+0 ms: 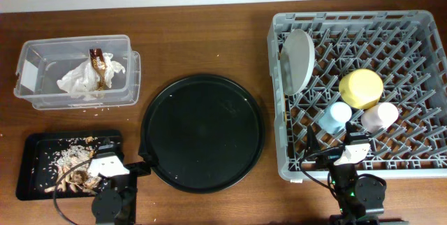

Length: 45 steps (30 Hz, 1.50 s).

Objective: Sort waste into correct bins and load items into the dishwasher rack

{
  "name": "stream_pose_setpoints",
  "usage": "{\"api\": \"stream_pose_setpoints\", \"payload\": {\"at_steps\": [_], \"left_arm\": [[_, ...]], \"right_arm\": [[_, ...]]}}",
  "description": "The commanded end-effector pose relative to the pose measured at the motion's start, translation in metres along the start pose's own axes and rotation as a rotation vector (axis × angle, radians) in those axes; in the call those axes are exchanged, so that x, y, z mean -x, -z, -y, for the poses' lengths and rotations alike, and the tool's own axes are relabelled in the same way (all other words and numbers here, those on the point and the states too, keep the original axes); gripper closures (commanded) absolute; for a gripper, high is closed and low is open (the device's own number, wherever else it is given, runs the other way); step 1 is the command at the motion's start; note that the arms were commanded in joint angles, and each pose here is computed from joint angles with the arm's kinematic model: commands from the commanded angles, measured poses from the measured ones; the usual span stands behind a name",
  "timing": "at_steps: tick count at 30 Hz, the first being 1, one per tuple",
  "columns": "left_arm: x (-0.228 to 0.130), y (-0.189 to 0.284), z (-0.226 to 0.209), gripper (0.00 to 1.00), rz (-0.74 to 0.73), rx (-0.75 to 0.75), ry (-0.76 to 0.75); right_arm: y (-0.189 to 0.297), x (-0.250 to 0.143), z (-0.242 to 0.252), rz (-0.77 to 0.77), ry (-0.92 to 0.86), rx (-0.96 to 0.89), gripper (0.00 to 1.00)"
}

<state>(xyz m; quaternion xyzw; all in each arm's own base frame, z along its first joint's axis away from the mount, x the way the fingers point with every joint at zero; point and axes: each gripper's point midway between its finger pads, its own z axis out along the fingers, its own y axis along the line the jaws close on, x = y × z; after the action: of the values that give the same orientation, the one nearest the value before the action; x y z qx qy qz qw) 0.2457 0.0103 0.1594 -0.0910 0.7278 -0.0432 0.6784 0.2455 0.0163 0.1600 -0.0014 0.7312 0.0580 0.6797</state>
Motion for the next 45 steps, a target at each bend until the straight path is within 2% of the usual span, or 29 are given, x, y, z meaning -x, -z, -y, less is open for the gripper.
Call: {"api": "stream_pose_setpoints", "payload": {"at_steps": [1, 45], "left_arm": [[-0.0030, -0.0001, 0.0004, 0.01, -0.003, -0.008, -0.297], [-0.0032, 0.0000, 0.0025, 0.01, -0.003, -0.020, -0.299]], "right_arm": [[-0.0001, -0.0023, 0.0038, 0.000, 0.000, -0.018, 0.01], [-0.0001, -0.0023, 0.0038, 0.000, 0.000, -0.018, 0.01]]}}
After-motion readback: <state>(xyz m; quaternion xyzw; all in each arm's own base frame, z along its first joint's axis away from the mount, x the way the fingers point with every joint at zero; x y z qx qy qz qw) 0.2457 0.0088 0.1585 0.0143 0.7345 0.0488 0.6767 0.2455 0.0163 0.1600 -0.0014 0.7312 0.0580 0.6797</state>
